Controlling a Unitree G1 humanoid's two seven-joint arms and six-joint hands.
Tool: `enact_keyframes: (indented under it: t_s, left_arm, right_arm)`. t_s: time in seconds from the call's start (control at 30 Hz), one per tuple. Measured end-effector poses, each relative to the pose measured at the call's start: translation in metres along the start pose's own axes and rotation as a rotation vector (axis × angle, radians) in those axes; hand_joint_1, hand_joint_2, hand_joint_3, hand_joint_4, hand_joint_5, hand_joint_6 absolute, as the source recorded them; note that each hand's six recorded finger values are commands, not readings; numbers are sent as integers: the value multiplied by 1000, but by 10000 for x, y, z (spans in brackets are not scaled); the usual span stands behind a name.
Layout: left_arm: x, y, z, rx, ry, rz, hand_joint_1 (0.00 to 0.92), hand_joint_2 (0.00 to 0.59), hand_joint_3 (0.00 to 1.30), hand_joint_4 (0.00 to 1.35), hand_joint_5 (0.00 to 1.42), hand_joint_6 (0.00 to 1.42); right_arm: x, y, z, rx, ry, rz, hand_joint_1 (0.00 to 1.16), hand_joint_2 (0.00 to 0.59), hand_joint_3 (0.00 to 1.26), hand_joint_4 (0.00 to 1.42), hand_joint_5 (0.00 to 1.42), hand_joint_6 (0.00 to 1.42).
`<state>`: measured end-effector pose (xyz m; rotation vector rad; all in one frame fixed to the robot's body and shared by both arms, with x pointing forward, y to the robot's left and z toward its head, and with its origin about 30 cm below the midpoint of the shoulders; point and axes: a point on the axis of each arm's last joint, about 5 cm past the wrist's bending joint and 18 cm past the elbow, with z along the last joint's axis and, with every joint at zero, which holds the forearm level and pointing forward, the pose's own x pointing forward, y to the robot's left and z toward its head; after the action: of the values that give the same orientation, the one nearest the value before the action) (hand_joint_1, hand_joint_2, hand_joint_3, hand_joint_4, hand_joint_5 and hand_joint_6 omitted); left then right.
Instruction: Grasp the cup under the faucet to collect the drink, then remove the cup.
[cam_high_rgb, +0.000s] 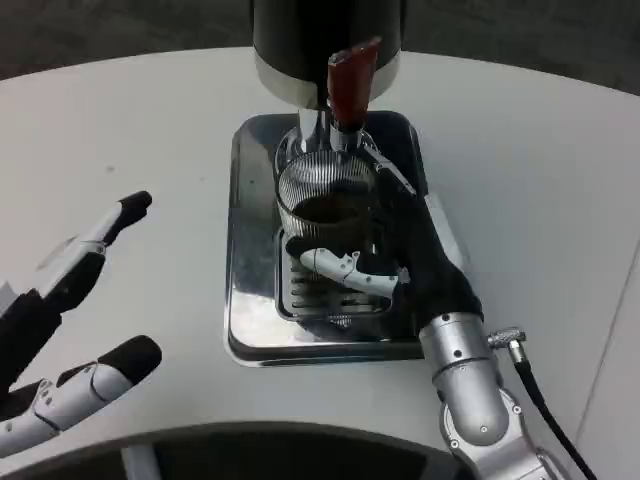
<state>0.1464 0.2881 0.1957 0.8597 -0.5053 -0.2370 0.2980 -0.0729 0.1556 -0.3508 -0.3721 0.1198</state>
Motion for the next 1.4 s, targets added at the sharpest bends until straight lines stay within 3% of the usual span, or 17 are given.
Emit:
enact_keyframes:
  t_s: [0.3,0.4,0.53,0.97,1.13,1.33,1.4]
  left_arm:
    - [-10,29,5,0,24,11,0,181,0,0,8,0]
    - [-8,35,13,0,26,13,0,181,0,0,8,0]
    - [-5,37,18,-1,29,12,0,181,0,0,8,0]
    - [2,26,21,-6,27,7,0,181,0,0,8,0]
    - [8,18,25,-9,23,3,0,183,0,0,8,0]
    - [24,-7,38,-16,11,-8,0,184,0,0,8,0]
    - [26,-11,41,-17,10,-10,0,185,0,0,6,0]
  right_arm:
    - [18,66,-14,88,4,-98,1053,148,562,740,814,1022]
    - [11,89,-17,113,-1,-126,1087,102,621,789,906,1195]
    - [9,94,-18,127,-4,-142,1123,46,690,842,947,1298]
    - [-109,78,7,107,-12,-186,1148,38,748,906,979,1371]
    - [-238,74,18,56,-29,-198,1152,38,751,920,983,1376]
    - [-362,43,41,54,-20,-222,1153,38,756,921,994,1394]
    - [-382,19,69,52,-33,-225,1153,38,756,921,994,1387]
